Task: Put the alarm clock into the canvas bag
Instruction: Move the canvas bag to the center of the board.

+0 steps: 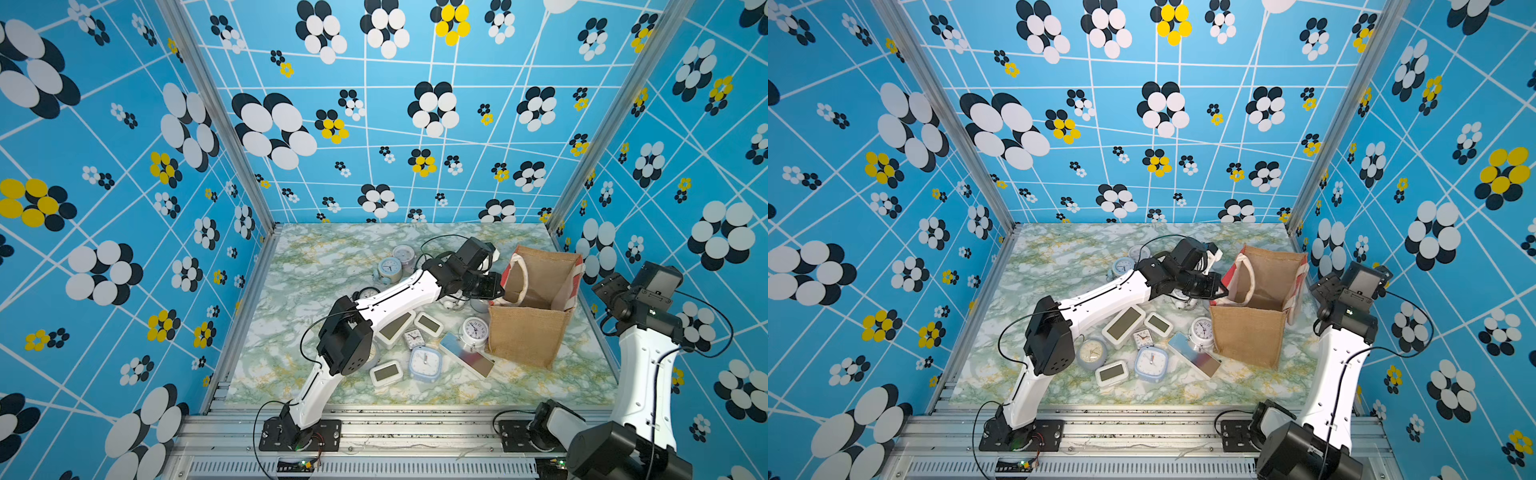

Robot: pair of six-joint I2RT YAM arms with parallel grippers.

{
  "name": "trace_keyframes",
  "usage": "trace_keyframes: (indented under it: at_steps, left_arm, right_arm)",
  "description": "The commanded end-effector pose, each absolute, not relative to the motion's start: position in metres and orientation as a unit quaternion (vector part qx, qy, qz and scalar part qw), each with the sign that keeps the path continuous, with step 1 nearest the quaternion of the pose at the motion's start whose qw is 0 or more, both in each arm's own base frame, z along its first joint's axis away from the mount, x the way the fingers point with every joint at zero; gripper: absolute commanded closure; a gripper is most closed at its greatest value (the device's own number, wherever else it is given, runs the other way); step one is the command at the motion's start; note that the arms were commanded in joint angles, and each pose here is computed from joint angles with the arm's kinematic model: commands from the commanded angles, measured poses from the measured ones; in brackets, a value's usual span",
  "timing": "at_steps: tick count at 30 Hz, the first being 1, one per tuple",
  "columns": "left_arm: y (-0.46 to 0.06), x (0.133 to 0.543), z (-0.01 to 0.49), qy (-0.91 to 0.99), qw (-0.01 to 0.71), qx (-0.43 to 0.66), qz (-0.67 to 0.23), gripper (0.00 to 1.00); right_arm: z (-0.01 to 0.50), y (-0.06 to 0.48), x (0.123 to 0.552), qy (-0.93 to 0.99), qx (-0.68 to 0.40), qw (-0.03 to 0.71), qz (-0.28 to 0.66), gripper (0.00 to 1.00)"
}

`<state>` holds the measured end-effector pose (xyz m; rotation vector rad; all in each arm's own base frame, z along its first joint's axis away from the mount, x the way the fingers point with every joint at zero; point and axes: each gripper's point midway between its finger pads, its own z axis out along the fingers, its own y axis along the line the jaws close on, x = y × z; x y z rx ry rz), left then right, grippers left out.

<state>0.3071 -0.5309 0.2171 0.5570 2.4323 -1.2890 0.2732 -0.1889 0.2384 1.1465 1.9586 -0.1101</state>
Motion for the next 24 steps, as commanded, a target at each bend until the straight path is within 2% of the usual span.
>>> trace_keyframes:
  at_steps: [1, 3, 6, 12, 17, 24]
  left_arm:
    - [-0.526, 0.315, 0.234, 0.847, 0.187, 0.187, -0.462, 1.0]
    - [-0.528, 0.315, 0.235, 0.843, 0.187, 0.188, -0.467, 1.0]
    - [-0.533, 0.315, 0.235, 0.838, 0.186, 0.192, -0.476, 1.0]
    - [-0.542, 0.324, 0.234, 0.825, 0.197, 0.199, -0.49, 1.0]
    - [-0.54, 0.335, 0.229, 0.826, 0.206, 0.203, -0.484, 1.0]
    - [-0.517, 0.338, 0.222, 0.839, 0.219, 0.207, -0.454, 1.0]
  right_arm:
    - [0.2, -0.177, 0.291, 0.778, 0.478, 0.404, 0.05, 0.26]
    - [0.17, -0.172, 0.298, 0.778, 0.488, 0.387, 0.082, 0.31]
    - [0.129, -0.164, 0.309, 0.777, 0.494, 0.368, 0.127, 0.45]
    - [0.072, -0.145, 0.339, 0.783, 0.482, 0.326, 0.22, 0.63]
    - [0.048, -0.123, 0.37, 0.79, 0.451, 0.316, 0.269, 0.69]
    - [0.036, -0.081, 0.417, 0.811, 0.389, 0.304, 0.314, 0.69]
